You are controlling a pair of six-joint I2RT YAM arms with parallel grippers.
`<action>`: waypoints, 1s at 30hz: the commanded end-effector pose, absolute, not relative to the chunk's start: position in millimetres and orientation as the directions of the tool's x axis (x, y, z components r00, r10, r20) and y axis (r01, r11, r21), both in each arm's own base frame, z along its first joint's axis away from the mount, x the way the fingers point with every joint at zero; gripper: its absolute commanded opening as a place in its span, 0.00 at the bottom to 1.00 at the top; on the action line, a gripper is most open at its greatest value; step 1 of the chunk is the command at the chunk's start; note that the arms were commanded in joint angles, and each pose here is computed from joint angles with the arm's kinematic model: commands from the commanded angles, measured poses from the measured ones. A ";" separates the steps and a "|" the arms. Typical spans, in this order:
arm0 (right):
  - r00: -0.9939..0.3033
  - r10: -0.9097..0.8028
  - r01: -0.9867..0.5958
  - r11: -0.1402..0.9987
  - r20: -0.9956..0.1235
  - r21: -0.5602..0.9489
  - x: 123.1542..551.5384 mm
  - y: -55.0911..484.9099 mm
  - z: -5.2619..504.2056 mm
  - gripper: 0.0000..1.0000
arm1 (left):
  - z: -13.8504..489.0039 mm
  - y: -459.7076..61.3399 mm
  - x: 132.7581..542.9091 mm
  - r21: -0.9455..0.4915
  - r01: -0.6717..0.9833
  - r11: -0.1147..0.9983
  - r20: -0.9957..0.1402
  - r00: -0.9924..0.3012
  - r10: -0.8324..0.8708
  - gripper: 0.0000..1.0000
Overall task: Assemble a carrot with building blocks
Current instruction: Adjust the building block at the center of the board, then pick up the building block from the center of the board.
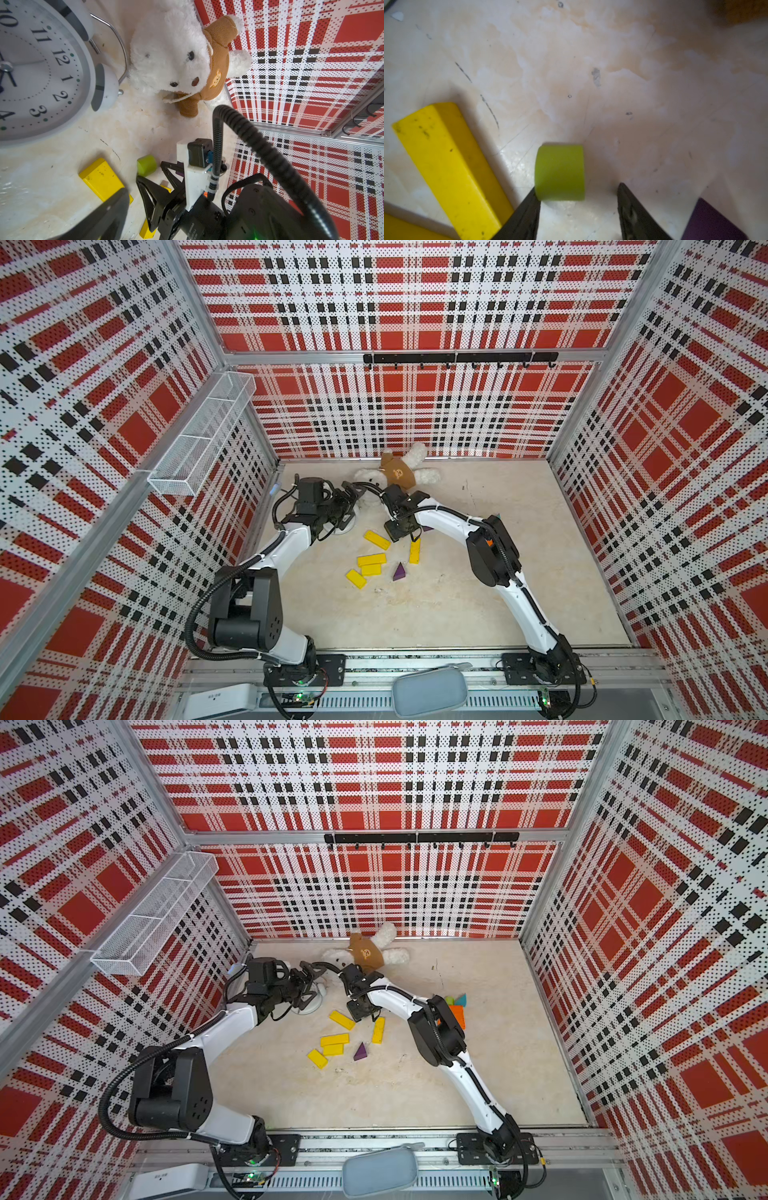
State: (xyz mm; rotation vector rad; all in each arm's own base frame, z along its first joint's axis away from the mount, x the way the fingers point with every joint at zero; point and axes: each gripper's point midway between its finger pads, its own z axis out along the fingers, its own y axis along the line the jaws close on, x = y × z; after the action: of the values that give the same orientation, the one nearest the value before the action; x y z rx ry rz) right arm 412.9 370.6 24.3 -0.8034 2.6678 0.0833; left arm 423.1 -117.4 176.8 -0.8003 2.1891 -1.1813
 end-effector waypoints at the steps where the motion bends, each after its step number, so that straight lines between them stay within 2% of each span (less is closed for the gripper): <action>1: -0.789 -0.521 -0.513 0.850 -0.325 -0.117 416.4 352.0 31.9 0.58 | 180.5 -122.1 427.8 -0.869 -0.227 0.440 -0.173 -0.693 -0.700 0.99; 9: -0.800 -0.501 -0.477 0.865 -0.330 -0.157 426.0 341.3 37.5 0.55 | 178.9 -123.4 427.6 -0.868 -0.229 0.441 -0.171 -0.696 -0.698 0.99; 13: -0.810 -0.468 -0.448 0.883 -0.353 -0.140 432.6 341.6 45.6 0.50 | 178.1 -123.0 428.0 -0.867 -0.231 0.442 -0.171 -0.694 -0.699 0.99; 19: -0.821 -0.409 -0.444 0.896 -0.398 -0.005 433.2 367.7 60.6 0.45 | 177.7 -122.9 428.0 -0.867 -0.233 0.440 -0.169 -0.694 -0.700 0.99; 26: -0.870 -0.307 -0.348 0.937 -0.387 0.039 439.3 374.4 53.8 0.51 | 177.2 -119.6 428.3 -0.867 -0.240 0.436 -0.164 -0.688 -0.707 1.00; 30: -0.875 -0.308 -0.348 0.937 -0.374 0.043 441.4 378.9 46.5 0.51 | 176.5 -119.7 428.3 -0.868 -0.243 0.434 -0.160 -0.689 -0.707 1.00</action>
State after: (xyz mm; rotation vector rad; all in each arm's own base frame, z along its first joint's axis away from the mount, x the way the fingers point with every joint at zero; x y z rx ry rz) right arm 445.5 377.5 63.5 -0.5078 2.6743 0.1609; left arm 424.7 -120.0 172.8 -0.7971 2.1957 -1.1832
